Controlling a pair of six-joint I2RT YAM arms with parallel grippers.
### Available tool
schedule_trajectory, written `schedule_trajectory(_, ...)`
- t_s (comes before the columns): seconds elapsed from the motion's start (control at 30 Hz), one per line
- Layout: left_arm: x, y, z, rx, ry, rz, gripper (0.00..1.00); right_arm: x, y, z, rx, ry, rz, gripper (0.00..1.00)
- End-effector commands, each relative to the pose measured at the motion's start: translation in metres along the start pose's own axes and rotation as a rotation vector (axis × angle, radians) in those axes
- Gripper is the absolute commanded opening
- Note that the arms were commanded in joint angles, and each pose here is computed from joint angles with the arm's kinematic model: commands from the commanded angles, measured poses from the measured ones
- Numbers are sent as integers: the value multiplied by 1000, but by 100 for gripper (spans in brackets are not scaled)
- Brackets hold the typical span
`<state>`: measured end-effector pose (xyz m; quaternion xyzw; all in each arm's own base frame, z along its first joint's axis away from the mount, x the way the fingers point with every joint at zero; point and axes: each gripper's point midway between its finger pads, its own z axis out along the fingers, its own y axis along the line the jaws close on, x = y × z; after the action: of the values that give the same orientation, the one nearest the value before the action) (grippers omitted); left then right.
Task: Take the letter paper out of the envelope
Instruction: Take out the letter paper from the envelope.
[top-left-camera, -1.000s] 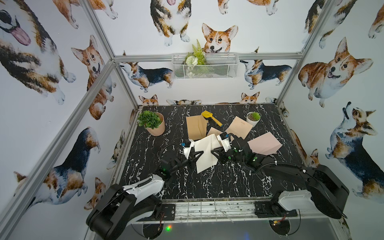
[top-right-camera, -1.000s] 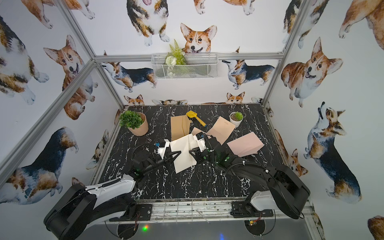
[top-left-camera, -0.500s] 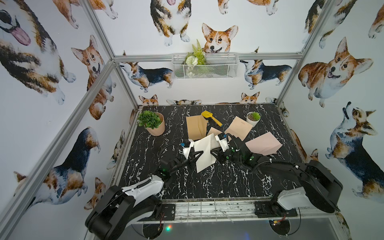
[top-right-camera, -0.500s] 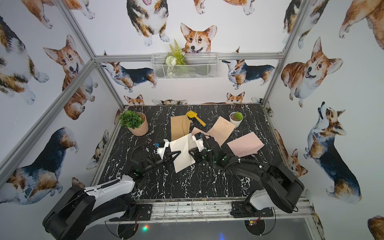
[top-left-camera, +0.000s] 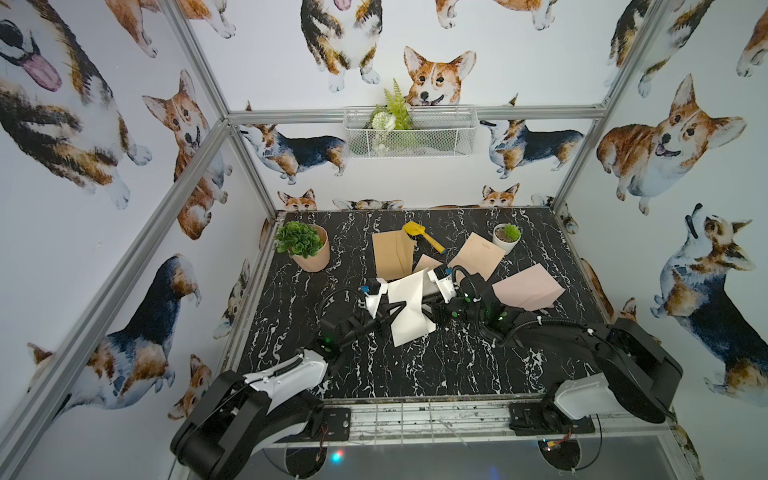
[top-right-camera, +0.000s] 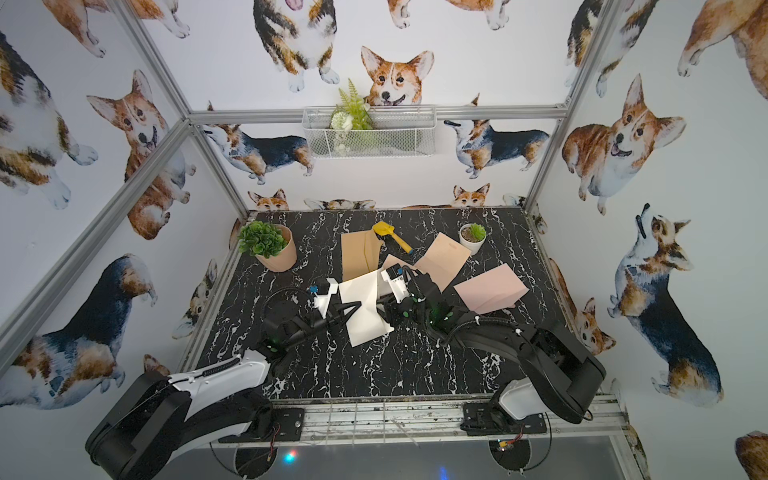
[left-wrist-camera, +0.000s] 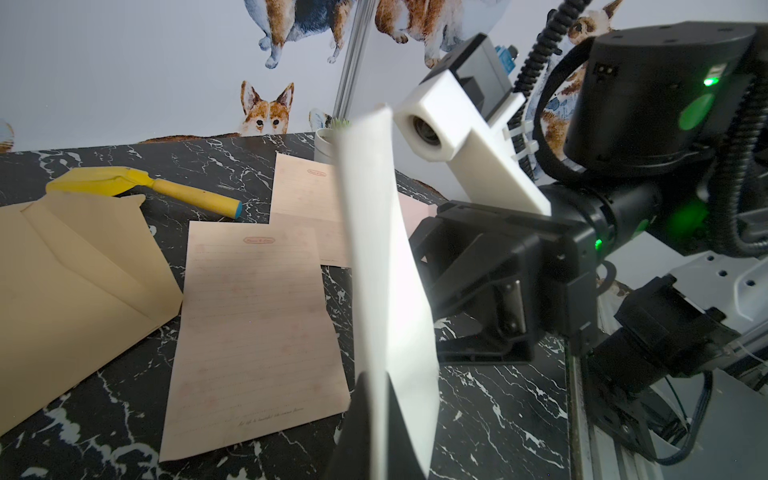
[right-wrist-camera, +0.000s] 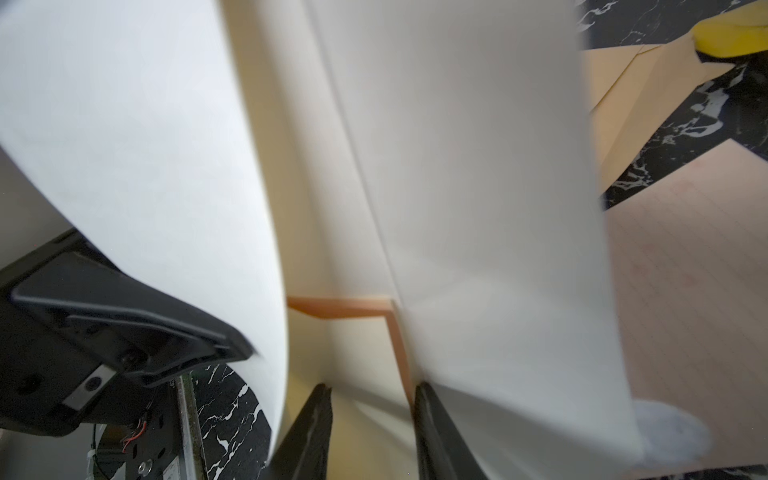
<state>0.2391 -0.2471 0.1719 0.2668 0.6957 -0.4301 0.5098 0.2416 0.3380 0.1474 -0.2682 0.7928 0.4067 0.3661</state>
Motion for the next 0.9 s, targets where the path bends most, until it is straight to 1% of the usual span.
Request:
schedule_trajectory(0.0,-7,-3,1,17,-28,18,0,-11,25,-3,-124,-42,-38,38)
schedule_trajectory(0.1,-6,-2,2,14,-25,16,0,-11,25,-5,-121,-46,-39,37)
schedule_trajectory(0.23,-5,-1,2,9,-23,15,0,-11,23,-8,-105,-54,-40,28)
schedule_trajectory(0.4,-4,0,3,5,-20,13,0,-9,19,-14,-79,-65,-40,20)
schedule_trajectory(0.7,-5,2,1,-9,-27,14,0,-5,11,-24,-28,-74,-50,8)
schedule_trajectory(0.73,-6,2,1,-11,-30,16,0,-5,10,-25,-21,-77,-51,8)
schedule_trajectory(0.8,-7,3,0,-19,-34,16,5,-4,8,-28,-6,-81,-52,7)
schedule_trajectory(0.87,-6,3,-1,-24,-34,16,7,-4,6,-30,4,-87,-53,6)
